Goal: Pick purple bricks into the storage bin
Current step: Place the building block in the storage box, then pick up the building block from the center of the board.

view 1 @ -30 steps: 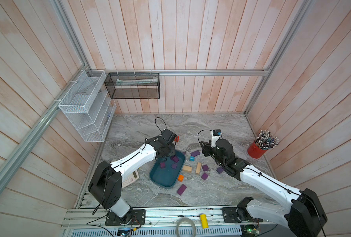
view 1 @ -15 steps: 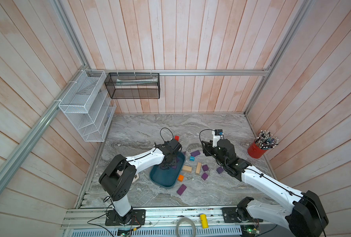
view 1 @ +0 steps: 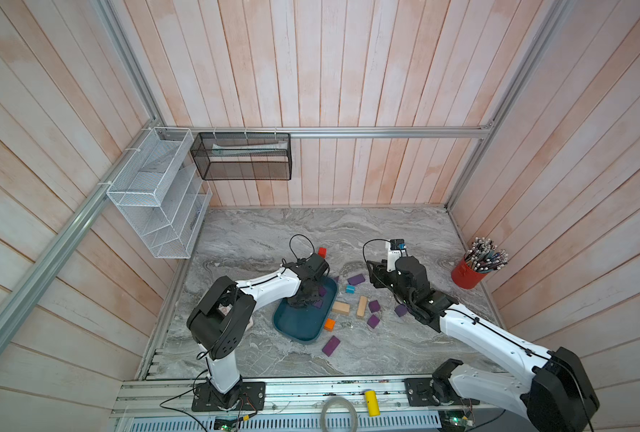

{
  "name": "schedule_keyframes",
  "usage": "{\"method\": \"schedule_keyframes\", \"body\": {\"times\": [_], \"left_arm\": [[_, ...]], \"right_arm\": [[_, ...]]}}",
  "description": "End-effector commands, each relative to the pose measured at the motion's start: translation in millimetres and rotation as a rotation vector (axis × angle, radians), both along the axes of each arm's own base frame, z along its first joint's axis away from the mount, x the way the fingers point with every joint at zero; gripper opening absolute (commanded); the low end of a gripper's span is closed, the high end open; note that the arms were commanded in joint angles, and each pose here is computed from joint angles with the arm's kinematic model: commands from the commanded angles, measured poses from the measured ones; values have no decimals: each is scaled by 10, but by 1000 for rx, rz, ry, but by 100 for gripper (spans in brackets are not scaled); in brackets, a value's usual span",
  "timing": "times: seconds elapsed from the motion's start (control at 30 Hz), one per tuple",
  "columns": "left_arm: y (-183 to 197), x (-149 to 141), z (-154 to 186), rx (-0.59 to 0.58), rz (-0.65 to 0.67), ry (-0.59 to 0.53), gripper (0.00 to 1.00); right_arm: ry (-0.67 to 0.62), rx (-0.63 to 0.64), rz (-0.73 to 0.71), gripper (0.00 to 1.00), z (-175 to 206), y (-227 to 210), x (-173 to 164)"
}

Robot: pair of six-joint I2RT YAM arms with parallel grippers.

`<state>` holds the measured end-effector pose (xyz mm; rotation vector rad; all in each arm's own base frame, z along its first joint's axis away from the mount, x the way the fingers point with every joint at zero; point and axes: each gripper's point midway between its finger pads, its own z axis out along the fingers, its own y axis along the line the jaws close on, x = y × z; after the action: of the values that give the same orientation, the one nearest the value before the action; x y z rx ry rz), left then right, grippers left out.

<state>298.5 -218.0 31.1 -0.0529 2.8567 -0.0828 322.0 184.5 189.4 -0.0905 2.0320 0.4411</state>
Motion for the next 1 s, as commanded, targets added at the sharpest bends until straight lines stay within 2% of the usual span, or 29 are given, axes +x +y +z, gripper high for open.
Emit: {"method": "schedule_keyframes", "body": {"times": [0.0, 0.23, 0.5, 0.57, 0.7, 0.83, 0.97], "left_arm": [[21, 83, 2, 17, -4, -25, 38], [-31, 121, 80, -5, -14, -37, 48], [-212, 208, 677, -128, -65, -154, 64], [-268, 211, 847, -168, -100, -186, 73], [-293, 233, 1219, -227, -138, -279, 99], [-261, 292, 1571, -264, -193, -369, 100], [-157, 362, 1792, -252, -258, -411, 100]], "right_arm": [[13, 15, 6, 57, -29, 19, 2], [17, 4, 5, 57, -45, 10, -3], [58, -54, -19, 58, -90, -69, -21], [73, -66, -30, 58, -123, -102, -29], [124, -78, -29, 58, -215, -104, -55], [172, -93, -25, 59, -316, -79, -36], [249, -129, -25, 60, -461, -82, -10]]}}
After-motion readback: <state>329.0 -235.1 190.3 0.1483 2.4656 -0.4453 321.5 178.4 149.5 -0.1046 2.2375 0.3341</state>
